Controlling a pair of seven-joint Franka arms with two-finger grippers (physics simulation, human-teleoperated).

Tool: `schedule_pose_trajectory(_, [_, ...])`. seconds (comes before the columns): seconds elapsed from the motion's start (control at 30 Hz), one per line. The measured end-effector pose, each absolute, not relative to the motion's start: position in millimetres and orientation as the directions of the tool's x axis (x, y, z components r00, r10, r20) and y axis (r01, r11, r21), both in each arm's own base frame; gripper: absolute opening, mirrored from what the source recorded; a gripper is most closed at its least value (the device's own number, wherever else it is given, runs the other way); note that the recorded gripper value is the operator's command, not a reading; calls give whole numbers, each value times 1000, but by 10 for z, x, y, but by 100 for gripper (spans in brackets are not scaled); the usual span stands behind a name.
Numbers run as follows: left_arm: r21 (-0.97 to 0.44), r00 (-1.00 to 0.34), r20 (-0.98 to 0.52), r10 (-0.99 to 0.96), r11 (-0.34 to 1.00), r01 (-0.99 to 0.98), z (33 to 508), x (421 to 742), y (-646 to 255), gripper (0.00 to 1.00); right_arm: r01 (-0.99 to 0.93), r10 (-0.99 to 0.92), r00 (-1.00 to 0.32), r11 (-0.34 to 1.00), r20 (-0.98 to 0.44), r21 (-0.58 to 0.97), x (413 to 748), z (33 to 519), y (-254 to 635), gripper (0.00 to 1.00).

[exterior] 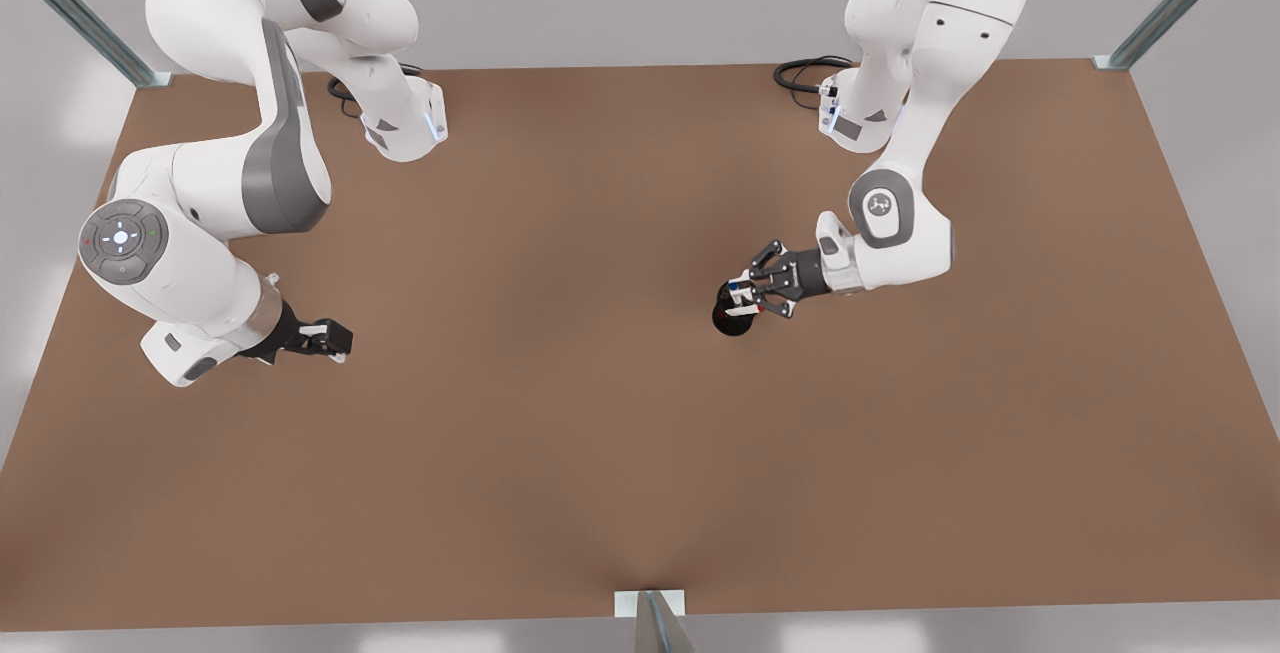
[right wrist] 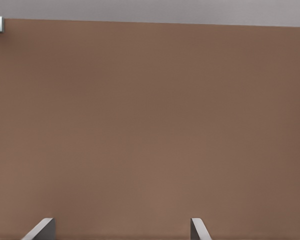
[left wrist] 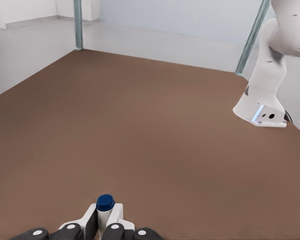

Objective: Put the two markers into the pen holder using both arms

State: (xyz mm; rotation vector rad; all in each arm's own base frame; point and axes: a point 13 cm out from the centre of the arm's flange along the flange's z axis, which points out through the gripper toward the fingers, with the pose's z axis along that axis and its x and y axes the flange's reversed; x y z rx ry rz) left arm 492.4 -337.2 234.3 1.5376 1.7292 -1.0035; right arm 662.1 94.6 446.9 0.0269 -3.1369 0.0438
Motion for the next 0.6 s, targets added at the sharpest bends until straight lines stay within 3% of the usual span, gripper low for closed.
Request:
schedule_pose_trajectory(0.17, [-133,-124,-838,532,22,991,2203,4878,-3354,22,-28,-28,-1000,999,5,-27,6615,4469,976,100])
schedule_pose_trajectory(0.27, [-136,-122,-836,535,14,991,2085,4857,-3348,28,-30,-30,-1000,999,6,-27,6615,4469,971,100])
schedule_pose_trajectory(0.33, [-149,-131,-834,537,9,989,1975,4834,-3334,100,-31,-31,-999,999,6,-26,6616,4469,966,100])
schedule_pose_trajectory(0.5, [-137,-118,-838,532,5,991,1979,4886,-3307,100,-34,-34,-999,999,6,-27,6616,4468,961,100])
schedule_pose_trajectory(0.57, [-72,-64,-837,543,5,997,2308,5175,-3255,100,-35,-35,-999,999,6,-27,6616,4468,959,100])
schedule_pose_trajectory(0.6, [-3,3,-824,566,-11,1000,2660,5514,-3159,100,-36,-36,-999,999,6,-27,6616,4468,959,100])
